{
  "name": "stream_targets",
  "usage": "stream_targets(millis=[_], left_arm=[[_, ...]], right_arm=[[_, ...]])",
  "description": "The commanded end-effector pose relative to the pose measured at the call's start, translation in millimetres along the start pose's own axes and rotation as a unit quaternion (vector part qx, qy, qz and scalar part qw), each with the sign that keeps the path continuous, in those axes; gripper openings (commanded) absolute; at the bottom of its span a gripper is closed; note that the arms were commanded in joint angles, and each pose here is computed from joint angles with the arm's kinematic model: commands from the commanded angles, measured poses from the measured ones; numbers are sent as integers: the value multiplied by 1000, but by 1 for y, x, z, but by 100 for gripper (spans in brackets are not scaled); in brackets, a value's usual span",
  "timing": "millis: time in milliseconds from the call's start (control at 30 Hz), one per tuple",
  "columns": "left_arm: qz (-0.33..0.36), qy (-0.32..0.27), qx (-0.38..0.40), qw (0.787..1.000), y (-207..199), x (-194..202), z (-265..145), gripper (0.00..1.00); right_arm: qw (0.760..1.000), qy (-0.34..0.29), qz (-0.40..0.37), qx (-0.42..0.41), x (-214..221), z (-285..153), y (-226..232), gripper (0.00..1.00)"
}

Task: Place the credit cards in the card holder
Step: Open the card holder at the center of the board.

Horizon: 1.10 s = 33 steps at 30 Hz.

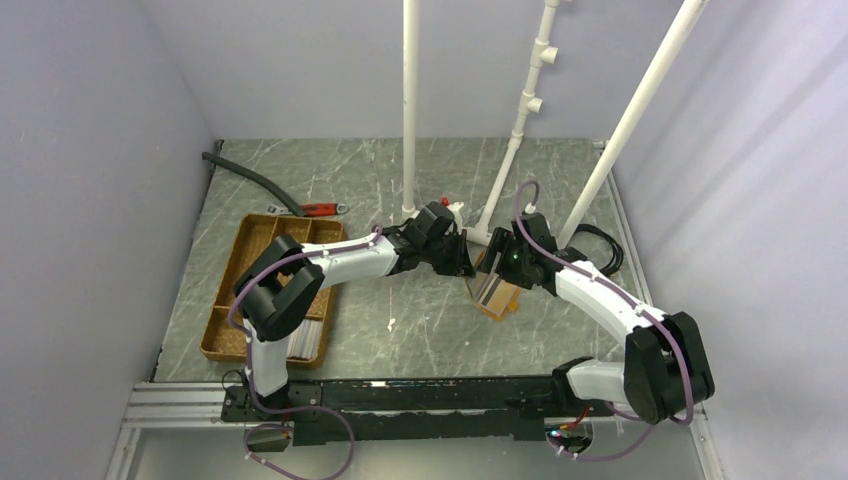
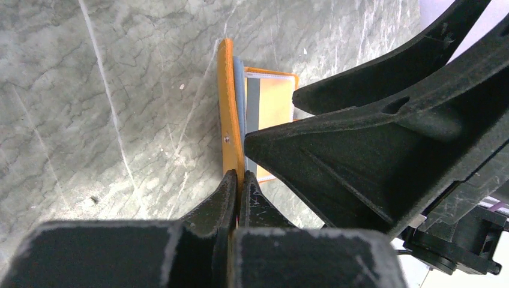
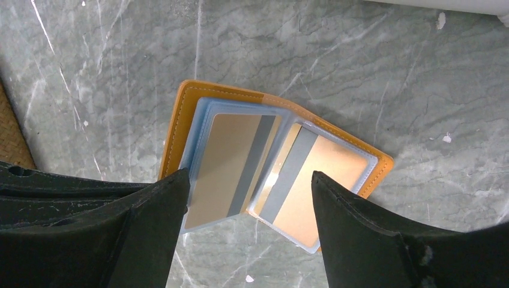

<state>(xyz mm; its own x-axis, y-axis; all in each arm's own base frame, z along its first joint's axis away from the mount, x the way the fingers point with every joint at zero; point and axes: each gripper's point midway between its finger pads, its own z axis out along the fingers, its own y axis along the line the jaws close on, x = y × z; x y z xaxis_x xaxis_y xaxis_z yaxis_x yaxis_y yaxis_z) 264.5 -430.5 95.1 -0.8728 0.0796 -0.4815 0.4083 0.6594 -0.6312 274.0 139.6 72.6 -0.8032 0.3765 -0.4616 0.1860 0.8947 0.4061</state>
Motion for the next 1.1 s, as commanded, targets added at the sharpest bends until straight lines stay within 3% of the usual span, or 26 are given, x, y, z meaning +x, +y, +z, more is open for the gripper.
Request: stream_targets(millis=[0,267,567,867,1067], left_arm=[[23,-36,54,998,-39,-27,-14,0],[18,-46,46,998,-36,-30,-18,0],[17,-60,39,997,-32,-36,-19,0],[8,-44,48,998,-30,-28,-14,0],[-4,-35,50,998,-26,-20,-9,0]], right_arm=[[999,-35,-5,-24,-21,-3,17,77],[1000,4,9,4,9,15,-6,76],[995,-17,-4,98,10,-18,-51,76],[1000,-13,-4,-15,13,-6,-13,75],[996,-43,14,-76,-4,-7,15,59]])
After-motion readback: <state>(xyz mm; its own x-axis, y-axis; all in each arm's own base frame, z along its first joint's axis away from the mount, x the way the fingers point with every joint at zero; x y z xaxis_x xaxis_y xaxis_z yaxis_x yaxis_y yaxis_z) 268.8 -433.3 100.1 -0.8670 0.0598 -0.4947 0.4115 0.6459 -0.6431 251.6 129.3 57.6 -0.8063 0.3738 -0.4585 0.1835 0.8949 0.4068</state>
